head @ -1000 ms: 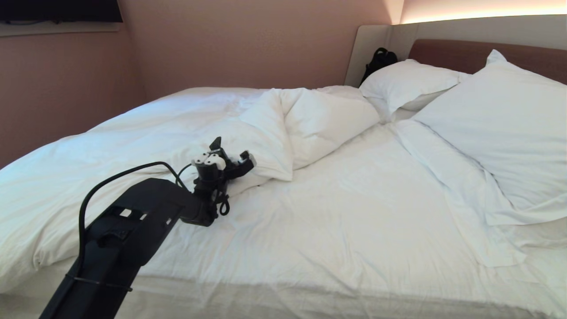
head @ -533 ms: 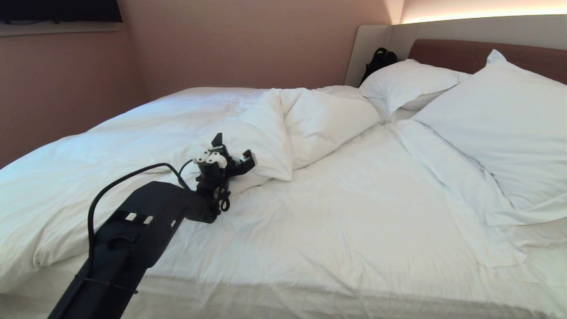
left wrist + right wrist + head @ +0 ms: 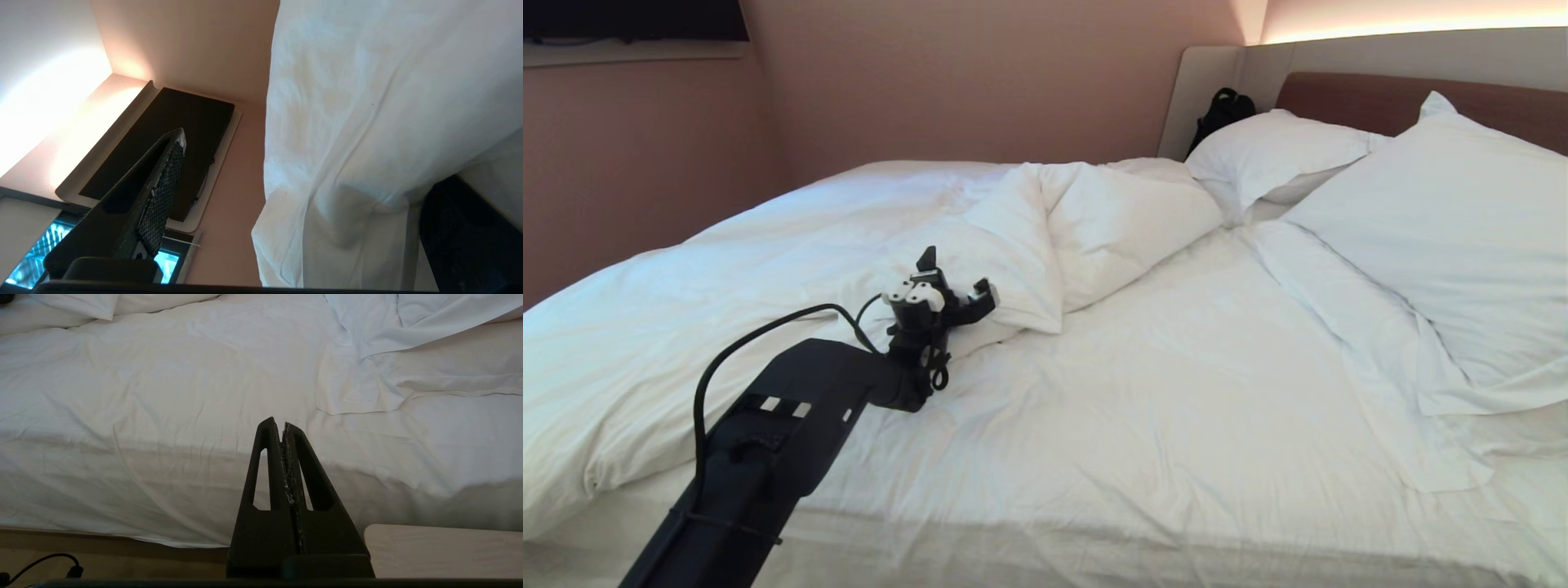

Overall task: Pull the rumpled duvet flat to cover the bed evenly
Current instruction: Hold the folded corner of the quilt

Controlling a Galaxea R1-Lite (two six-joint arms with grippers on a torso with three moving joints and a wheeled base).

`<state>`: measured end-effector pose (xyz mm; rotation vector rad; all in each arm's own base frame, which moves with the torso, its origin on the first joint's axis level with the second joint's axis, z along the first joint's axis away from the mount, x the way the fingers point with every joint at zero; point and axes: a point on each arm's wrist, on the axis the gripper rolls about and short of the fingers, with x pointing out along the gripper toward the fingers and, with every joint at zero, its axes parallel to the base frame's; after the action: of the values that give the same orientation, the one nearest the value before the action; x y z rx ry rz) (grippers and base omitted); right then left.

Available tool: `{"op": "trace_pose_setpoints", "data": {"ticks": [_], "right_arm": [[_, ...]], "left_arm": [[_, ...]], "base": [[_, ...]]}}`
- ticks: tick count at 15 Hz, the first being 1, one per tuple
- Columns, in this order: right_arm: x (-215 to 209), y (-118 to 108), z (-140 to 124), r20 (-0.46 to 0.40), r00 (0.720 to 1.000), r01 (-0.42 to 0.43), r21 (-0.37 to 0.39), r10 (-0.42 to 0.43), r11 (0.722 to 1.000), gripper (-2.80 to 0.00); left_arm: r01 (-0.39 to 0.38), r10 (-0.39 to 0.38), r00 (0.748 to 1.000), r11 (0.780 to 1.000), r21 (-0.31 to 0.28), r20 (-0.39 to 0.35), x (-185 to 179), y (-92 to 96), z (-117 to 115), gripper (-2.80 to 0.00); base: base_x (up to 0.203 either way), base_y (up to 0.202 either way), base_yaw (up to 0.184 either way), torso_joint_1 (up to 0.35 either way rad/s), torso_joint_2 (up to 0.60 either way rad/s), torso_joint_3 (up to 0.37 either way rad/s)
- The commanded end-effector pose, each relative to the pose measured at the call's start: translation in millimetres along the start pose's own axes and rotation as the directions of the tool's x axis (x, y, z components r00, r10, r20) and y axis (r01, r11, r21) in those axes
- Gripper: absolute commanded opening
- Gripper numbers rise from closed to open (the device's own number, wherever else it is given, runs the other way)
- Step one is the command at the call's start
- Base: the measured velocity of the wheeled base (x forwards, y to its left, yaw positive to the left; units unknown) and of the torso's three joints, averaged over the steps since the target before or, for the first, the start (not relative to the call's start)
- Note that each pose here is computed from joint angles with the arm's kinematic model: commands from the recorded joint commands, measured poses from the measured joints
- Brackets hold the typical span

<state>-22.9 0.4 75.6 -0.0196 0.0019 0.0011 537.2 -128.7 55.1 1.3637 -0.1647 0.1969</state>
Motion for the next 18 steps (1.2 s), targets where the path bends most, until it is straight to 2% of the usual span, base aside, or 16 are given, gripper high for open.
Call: {"op": "trace_pose_setpoints", "data": {"ticks": [1,18], "right_arm": [[-0.1,0.0,0.0,0.000,1.000,0.000,0.000,0.000,1.000,-2.80],[0.1,0.0,-0.2,-0.002,1.000,-0.001,0.000,0.001,1.000,-2.80]], "left_arm": [[-0.006,0.006,1.000,1.000,0.006,0.000,-0.1,-1.2,-0.9,0.00],[0.038,-0.038,0.999,0.999,0.011,0.013,-6.1,-21.1,8.8,0.00]], "base": [[0.000,0.000,0.000,0.000,0.00,0.000],[0.000,0.000,0.000,0.000,0.00,0.000]]}}
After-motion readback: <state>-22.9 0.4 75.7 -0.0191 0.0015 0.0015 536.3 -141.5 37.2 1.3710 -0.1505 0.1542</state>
